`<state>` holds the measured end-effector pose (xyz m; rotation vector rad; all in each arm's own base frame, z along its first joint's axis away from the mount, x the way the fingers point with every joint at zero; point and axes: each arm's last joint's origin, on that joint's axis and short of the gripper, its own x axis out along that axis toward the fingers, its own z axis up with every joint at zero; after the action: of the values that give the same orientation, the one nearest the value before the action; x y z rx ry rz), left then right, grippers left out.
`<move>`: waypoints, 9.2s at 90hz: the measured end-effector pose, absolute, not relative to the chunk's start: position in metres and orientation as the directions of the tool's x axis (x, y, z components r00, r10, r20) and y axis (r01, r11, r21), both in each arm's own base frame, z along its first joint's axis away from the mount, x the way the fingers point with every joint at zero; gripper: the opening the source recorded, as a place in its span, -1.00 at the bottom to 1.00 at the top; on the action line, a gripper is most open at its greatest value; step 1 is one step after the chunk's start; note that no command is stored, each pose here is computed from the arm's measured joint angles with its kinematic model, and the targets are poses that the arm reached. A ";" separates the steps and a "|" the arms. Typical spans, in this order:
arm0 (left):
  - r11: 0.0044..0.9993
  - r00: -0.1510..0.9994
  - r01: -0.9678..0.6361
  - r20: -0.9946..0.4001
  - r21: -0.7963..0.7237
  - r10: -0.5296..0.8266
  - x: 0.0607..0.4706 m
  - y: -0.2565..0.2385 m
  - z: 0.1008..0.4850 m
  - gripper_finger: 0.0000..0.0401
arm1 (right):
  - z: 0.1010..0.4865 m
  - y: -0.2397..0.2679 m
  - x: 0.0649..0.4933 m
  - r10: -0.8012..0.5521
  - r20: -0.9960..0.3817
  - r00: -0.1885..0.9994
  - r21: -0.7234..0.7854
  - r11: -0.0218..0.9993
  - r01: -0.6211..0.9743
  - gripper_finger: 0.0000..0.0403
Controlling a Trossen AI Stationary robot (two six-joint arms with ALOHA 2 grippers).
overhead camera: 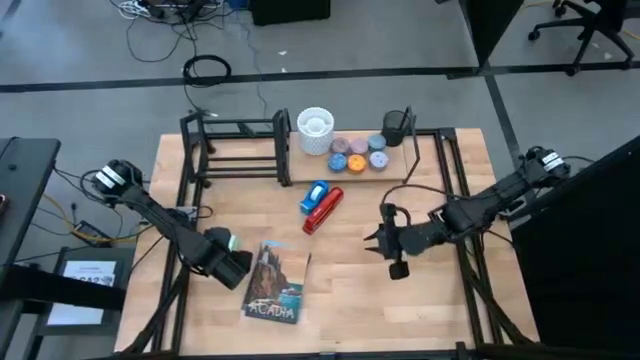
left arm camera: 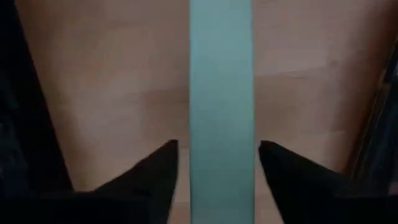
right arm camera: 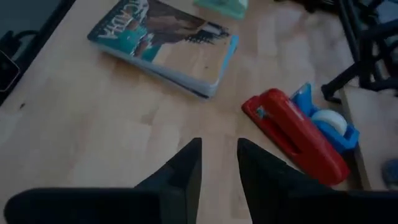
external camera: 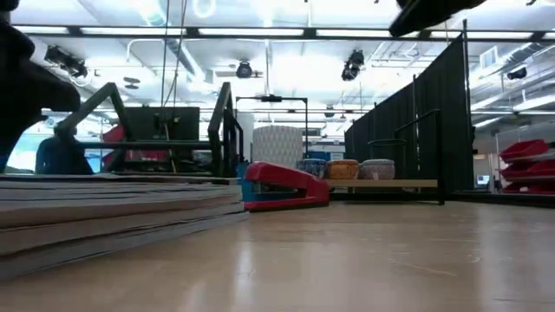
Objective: Stock shelves
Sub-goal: Remove the green stapler from under the left of the shelf, then remove the red stapler from under the left of the shelf, then remove the blue tape dispenser from under the shelf, then remove the black pen holder from the shelf
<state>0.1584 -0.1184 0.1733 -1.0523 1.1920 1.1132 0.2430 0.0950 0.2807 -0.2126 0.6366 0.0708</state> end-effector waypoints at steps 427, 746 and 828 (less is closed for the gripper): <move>0.321 0.385 -0.909 -0.827 -0.264 0.411 0.237 -0.151 0.295 0.56 | 0.310 0.070 0.197 0.016 -0.476 0.879 -0.107 0.991 -0.076 -0.29; 0.336 -0.195 -0.910 -0.966 0.242 0.170 0.145 -0.278 0.186 0.27 | 0.335 0.061 0.211 -0.007 -0.231 0.973 -0.023 1.000 0.002 -0.29; 0.576 0.548 -0.788 -0.672 -0.215 0.499 0.224 -0.247 0.313 0.71 | 0.330 0.043 0.213 -0.096 -0.288 0.953 -0.077 0.994 0.077 -0.27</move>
<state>0.2245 -0.2473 0.3131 -0.5412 0.5970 0.8078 0.2133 0.0426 0.3297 -0.0650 0.2957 -0.0877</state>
